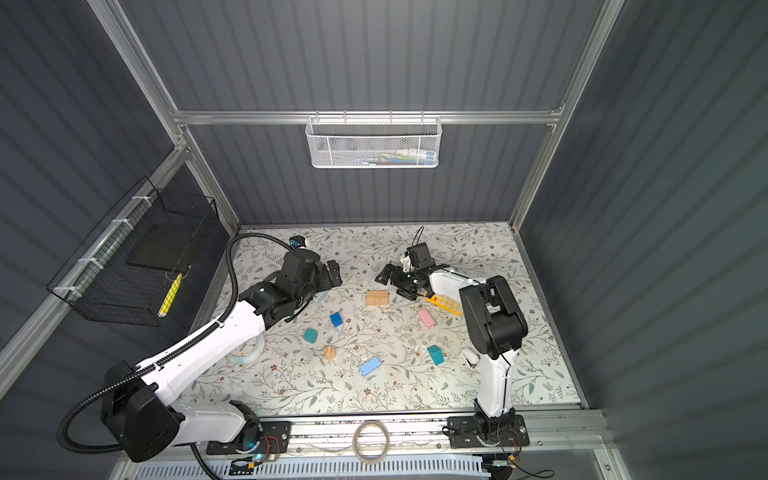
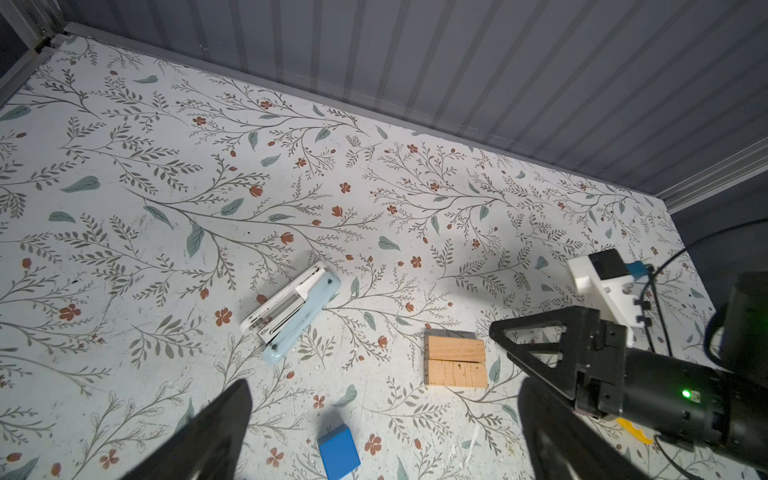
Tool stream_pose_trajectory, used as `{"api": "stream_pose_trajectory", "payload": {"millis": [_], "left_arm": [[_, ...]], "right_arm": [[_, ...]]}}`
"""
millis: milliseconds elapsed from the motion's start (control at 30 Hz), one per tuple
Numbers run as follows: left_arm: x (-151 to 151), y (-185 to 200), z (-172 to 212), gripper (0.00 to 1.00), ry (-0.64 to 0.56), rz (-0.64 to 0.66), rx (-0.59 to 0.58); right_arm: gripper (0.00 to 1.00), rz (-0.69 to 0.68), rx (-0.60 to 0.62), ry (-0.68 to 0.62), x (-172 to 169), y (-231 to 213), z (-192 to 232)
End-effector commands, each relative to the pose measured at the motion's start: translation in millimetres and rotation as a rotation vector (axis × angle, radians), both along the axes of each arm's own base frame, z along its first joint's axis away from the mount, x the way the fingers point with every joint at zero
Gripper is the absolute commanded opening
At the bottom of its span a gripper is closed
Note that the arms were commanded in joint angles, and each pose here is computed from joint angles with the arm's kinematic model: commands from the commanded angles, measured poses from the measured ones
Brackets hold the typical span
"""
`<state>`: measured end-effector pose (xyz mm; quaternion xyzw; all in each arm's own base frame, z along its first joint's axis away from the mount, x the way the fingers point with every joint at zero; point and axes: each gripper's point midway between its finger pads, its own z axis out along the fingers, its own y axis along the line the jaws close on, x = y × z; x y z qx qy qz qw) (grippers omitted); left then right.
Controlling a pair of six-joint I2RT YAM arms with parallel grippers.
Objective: Build the wood block tower
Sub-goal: 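Raise the right gripper away from the stack and move it toward the pink block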
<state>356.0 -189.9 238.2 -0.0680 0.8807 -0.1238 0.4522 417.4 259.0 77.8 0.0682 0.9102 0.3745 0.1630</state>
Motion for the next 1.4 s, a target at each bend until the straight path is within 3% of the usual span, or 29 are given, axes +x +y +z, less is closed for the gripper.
{"api": "stream_pose_trajectory", "payload": {"millis": [0,200,400,533,700,867,1133,1300,1367], "left_arm": [[-0.6,6.9,1.0,1.00,0.001,0.017,0.005],[-0.9,7.4,1.2,1.00,0.000,0.018,0.003],[-0.6,7.0,0.0,1.00,0.005,0.017,0.004],[-0.6,7.6,-0.6,1.00,0.005,0.019,0.005],[0.9,7.8,-3.5,1.00,0.012,0.026,0.017],[2.5,5.2,-6.4,1.00,0.025,0.021,0.020],[0.9,8.3,-3.8,1.00,0.017,0.029,0.020],[-0.6,10.8,-2.6,1.00,0.013,0.032,0.027],[-1.2,13.3,-2.0,1.00,0.010,0.038,0.036]], "right_arm": [[0.99,0.007,0.038,-0.110,1.4,1.4,34.8],[0.99,0.038,0.051,-0.260,-2.3,-0.9,85.9],[0.99,-0.025,-0.056,-0.374,-3.7,-23.4,128.0],[0.99,-0.188,-0.217,-0.417,-1.7,-54.8,149.7],[0.99,-0.519,-0.504,-0.531,-8.1,-102.3,185.3],[0.99,-0.699,-0.392,-0.548,-19.4,-118.5,202.8],[0.99,-0.587,-0.212,-0.558,-40.7,-102.2,218.9],[0.99,-0.343,-0.151,-0.645,-56.0,-79.6,226.0],[0.99,-0.337,-0.142,-0.642,-62.7,-82.1,222.9]]}}
